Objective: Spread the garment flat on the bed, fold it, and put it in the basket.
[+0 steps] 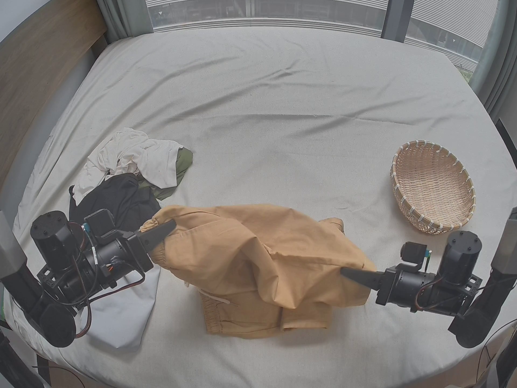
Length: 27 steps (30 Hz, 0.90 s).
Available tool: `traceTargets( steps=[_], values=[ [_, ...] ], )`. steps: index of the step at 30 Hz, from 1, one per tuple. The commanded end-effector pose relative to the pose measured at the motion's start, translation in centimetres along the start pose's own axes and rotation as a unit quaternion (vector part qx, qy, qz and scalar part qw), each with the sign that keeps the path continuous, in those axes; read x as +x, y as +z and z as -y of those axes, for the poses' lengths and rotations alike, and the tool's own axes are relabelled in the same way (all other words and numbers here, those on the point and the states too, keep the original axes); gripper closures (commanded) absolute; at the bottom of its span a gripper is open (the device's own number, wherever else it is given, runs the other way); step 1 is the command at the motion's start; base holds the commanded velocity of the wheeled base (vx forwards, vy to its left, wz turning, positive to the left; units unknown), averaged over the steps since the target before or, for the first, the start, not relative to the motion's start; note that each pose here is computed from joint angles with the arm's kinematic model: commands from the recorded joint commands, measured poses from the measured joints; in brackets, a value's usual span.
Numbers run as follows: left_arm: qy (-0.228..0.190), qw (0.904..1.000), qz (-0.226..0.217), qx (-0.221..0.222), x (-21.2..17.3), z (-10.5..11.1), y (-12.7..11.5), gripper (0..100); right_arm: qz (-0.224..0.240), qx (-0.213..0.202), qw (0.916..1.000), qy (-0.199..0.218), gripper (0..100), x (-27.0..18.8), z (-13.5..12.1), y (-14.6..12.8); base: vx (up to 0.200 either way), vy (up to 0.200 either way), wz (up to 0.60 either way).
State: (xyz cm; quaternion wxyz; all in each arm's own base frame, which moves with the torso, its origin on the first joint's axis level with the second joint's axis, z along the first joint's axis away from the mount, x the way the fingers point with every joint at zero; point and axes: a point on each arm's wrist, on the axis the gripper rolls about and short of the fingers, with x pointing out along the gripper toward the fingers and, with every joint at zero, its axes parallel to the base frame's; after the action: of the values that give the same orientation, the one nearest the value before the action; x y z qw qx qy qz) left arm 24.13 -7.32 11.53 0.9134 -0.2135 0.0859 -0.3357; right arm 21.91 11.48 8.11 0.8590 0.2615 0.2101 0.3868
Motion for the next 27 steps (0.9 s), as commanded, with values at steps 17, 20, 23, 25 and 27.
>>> traceTargets(
  steps=[17, 20, 23, 25, 27],
  values=[
    [-0.091, 0.9878, 0.124, 0.024, -2.7, 3.4, 7.6, 100, 0.19, -0.073, 0.9781, 0.044, 100, -3.9, -3.2, 8.5, 0.0, 0.0, 0.0],
    [-0.081, 0.9884, 0.126, 0.024, -2.7, 2.9, 7.7, 100, 0.205, -0.079, 0.9749, 0.038, 100, -4.2, -2.9, 9.3, 0.0, 0.0, 0.0],
    [-0.079, 0.9892, 0.122, 0.021, -2.6, 2.8, 7.5, 100, 0.214, -0.081, 0.9729, 0.03, 100, -4.5, -2.6, 9.7, 0.0, 0.0, 0.0],
    [-0.078, 0.9896, 0.119, 0.019, -2.5, 2.6, 7.4, 100, 0.219, -0.082, 0.9719, 0.027, 100, -4.6, -2.5, 9.9, 0.0, 0.0, 0.0],
    [-0.075, 0.9901, 0.117, 0.018, -2.3, 2.4, 7.2, 100, 0.226, -0.085, 0.9703, 0.021, 100, -4.8, -2.3, 10.3, 0.0, 0.0, 0.0]
  ],
)
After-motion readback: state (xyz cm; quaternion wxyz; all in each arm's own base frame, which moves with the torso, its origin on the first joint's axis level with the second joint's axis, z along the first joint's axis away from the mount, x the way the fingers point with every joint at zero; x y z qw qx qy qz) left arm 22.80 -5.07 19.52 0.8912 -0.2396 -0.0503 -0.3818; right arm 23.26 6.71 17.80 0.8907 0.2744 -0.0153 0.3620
